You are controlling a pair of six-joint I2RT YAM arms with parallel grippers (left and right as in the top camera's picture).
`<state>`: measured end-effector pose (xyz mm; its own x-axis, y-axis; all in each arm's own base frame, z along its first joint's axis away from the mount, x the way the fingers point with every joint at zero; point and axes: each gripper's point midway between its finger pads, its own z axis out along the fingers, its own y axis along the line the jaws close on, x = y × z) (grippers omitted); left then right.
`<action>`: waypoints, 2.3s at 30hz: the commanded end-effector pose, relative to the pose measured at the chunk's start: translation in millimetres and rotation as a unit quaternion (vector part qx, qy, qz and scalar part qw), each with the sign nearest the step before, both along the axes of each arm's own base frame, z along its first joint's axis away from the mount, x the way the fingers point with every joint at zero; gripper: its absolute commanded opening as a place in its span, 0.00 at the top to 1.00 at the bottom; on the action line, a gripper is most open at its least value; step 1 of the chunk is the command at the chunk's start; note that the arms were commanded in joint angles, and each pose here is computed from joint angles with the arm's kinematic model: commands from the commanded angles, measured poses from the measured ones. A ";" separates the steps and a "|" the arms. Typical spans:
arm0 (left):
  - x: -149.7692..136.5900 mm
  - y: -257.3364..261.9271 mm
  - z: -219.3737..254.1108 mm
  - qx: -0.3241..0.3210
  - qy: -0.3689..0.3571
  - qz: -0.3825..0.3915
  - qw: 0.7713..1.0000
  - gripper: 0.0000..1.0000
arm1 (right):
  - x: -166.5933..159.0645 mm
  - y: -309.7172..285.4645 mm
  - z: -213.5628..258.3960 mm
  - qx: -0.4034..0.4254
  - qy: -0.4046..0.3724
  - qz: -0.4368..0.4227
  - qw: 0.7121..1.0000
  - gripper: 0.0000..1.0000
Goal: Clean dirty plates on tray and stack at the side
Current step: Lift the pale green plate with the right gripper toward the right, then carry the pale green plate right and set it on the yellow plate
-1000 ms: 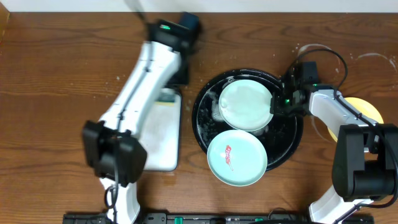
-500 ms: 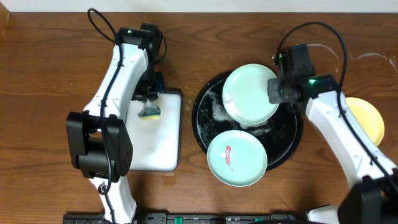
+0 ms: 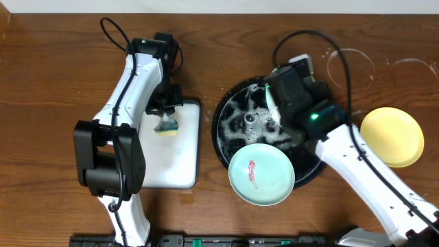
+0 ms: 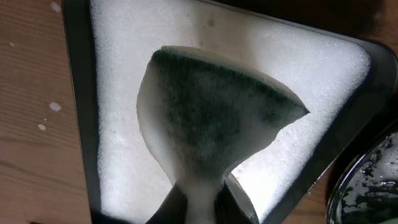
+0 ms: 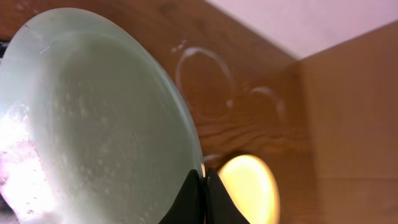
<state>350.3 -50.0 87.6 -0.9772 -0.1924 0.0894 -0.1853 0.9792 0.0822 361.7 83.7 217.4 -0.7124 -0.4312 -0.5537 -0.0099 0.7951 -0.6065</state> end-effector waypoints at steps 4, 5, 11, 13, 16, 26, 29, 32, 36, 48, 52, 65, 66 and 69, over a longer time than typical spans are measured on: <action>-1.0 1.3 -3.3 -0.003 0.006 -0.002 1.000 0.89 | -10.0 8.9 38.6 -0.106 -0.053 0.010 0.993 0.99; -1.0 1.3 -3.3 -0.003 0.006 -0.002 1.000 0.90 | -11.2 11.0 40.3 -0.110 -0.056 0.011 0.992 0.99; -1.1 1.2 -3.2 -0.003 0.006 -0.001 1.000 0.90 | -18.1 29.1 44.1 -0.135 -0.056 0.044 0.988 0.99; -0.9 1.3 -3.3 -0.003 0.006 -0.002 1.000 0.90 | -19.3 31.4 45.1 -0.139 -0.058 0.047 0.988 0.99; -0.2 1.1 -3.4 -0.003 0.005 -0.001 1.000 0.90 | -20.7 31.2 49.1 -0.148 -0.066 0.042 0.986 0.99; -0.3 1.1 -3.3 -0.003 0.005 -0.001 1.000 0.90 | -19.6 31.6 50.2 -0.155 -0.064 0.047 0.985 0.99; -0.3 1.1 -3.3 -0.003 0.005 -0.001 1.000 0.90 | -17.6 33.8 52.2 -0.164 -0.062 0.055 0.983 0.99; -0.3 1.1 -3.3 -0.003 0.005 -0.001 1.000 0.90 | -15.3 35.9 54.6 -0.171 -0.063 0.062 0.981 0.99; -0.3 1.1 -3.3 -0.003 0.005 -0.001 1.000 0.90 | -13.0 38.2 57.2 -0.167 -0.070 0.063 0.981 0.99; -0.2 1.1 -3.4 -0.003 0.005 -0.001 1.000 0.89 | -13.1 38.1 57.2 -0.168 -0.070 0.063 0.981 0.99; -0.3 1.1 -3.3 -0.003 0.005 -0.001 1.000 0.90 | -13.0 38.1 57.1 -0.167 -0.070 0.063 0.981 0.99; -0.3 1.1 -3.3 -0.003 0.005 -0.001 1.000 0.90 | -10.8 31.4 57.2 -0.154 -0.077 0.045 0.984 0.99; -0.3 1.1 -3.3 -0.003 0.005 -0.001 1.000 0.90 | -10.4 30.5 57.2 -0.153 -0.077 0.043 0.984 0.99; -0.2 1.1 -3.4 -0.003 0.005 -0.001 1.000 0.90 | -9.9 28.9 57.3 -0.153 -0.077 0.041 0.984 0.99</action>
